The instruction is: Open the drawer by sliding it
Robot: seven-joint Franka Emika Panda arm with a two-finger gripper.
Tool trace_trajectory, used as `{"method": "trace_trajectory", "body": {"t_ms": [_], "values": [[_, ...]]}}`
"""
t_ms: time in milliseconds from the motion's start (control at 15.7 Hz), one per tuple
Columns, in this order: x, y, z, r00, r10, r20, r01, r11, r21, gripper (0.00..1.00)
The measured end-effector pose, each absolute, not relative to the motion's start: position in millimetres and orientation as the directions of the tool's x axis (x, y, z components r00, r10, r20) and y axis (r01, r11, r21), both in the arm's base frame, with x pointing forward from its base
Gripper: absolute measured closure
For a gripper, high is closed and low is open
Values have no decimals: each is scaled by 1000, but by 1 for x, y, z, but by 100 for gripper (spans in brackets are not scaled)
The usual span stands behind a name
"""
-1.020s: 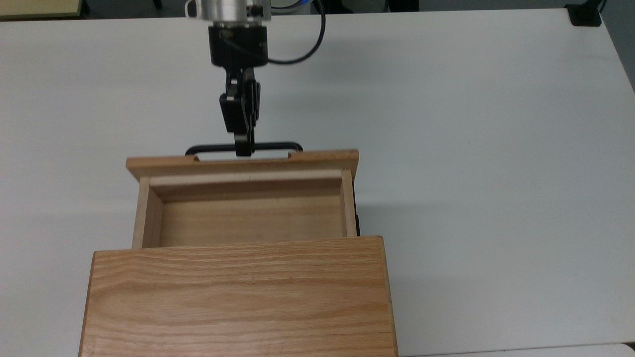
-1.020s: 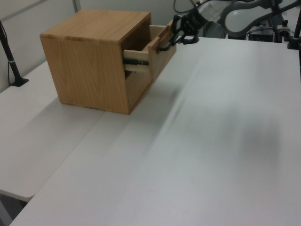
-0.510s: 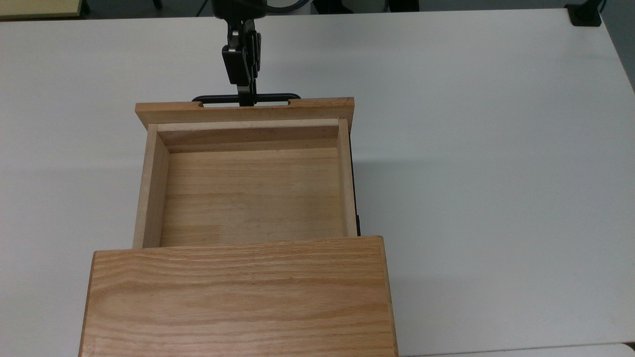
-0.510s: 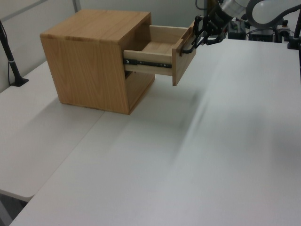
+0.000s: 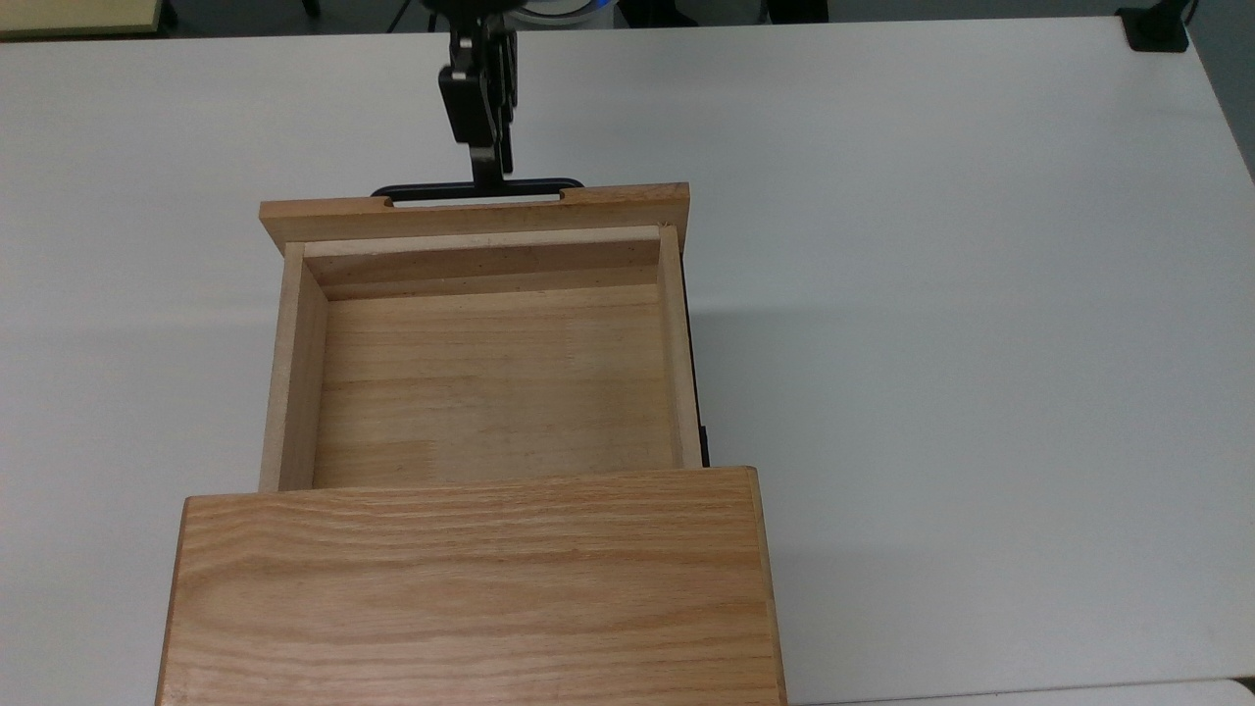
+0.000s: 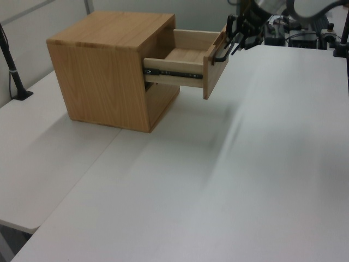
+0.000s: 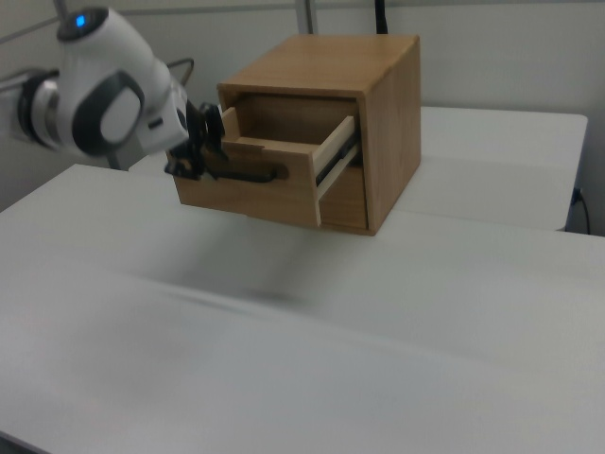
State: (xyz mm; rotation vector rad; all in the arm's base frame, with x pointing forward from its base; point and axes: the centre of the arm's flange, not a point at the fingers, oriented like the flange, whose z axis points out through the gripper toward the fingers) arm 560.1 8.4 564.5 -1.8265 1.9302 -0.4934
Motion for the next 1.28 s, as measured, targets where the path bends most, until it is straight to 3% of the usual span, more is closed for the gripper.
{"method": "trace_trajectory", "body": {"t_ms": [191,319,383,701,1084,1275], "values": [[555,7,611,-28,-998,-64,-874,56,-483,35],[547,6,640,34,-999,-25,-899,-20,-438,14],[543,6,651,82,-997,-2,-910,-74,-409,9],[528,6,677,379,-921,89,-873,-387,-297,9],[527,10,647,766,-635,102,-625,-772,-111,10],[528,10,629,891,-447,76,-448,-894,-2,10]]}}
